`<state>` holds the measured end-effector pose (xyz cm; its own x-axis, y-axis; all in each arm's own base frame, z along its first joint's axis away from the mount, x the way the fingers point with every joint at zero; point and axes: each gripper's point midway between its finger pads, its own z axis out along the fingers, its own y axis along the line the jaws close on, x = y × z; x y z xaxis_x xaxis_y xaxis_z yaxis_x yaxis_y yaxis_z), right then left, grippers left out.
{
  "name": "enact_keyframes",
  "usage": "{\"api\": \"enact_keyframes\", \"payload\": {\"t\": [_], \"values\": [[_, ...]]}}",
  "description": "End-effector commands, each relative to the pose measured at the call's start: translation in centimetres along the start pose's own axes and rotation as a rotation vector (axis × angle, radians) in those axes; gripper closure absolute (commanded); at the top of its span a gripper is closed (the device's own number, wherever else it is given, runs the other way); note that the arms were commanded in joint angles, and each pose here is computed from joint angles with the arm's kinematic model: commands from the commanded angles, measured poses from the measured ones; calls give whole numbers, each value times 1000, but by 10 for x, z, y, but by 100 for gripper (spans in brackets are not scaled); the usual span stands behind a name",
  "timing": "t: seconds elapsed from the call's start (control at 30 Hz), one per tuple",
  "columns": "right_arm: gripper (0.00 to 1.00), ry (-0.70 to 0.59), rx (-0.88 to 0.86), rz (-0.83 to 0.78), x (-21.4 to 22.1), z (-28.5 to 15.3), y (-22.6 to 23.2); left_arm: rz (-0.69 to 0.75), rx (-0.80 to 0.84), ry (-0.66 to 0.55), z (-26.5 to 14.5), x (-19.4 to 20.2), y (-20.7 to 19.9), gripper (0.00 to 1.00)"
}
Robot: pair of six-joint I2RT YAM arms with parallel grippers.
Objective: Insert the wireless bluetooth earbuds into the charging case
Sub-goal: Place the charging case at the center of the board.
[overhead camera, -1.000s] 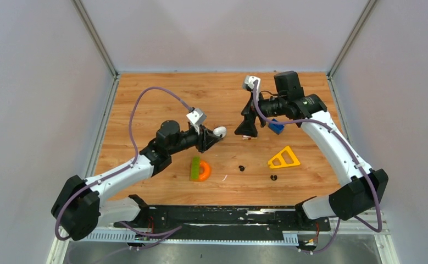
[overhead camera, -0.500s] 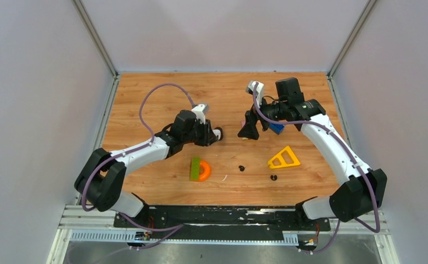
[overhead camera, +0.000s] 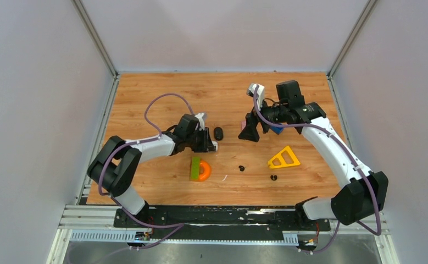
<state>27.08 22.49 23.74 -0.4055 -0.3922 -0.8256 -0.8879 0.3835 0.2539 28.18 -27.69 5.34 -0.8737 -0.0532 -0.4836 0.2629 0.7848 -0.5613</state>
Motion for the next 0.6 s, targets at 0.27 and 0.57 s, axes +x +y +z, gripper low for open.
{"api": "enact_keyframes", "payload": {"t": [0.27,0.57], "values": [[7,-5,63,22,-1,4,-16,51,-133,18,-16,-9,15,56],[12,72,146,134,4,40,-53,159,-295,-53,-61,-21,34,51]]}}
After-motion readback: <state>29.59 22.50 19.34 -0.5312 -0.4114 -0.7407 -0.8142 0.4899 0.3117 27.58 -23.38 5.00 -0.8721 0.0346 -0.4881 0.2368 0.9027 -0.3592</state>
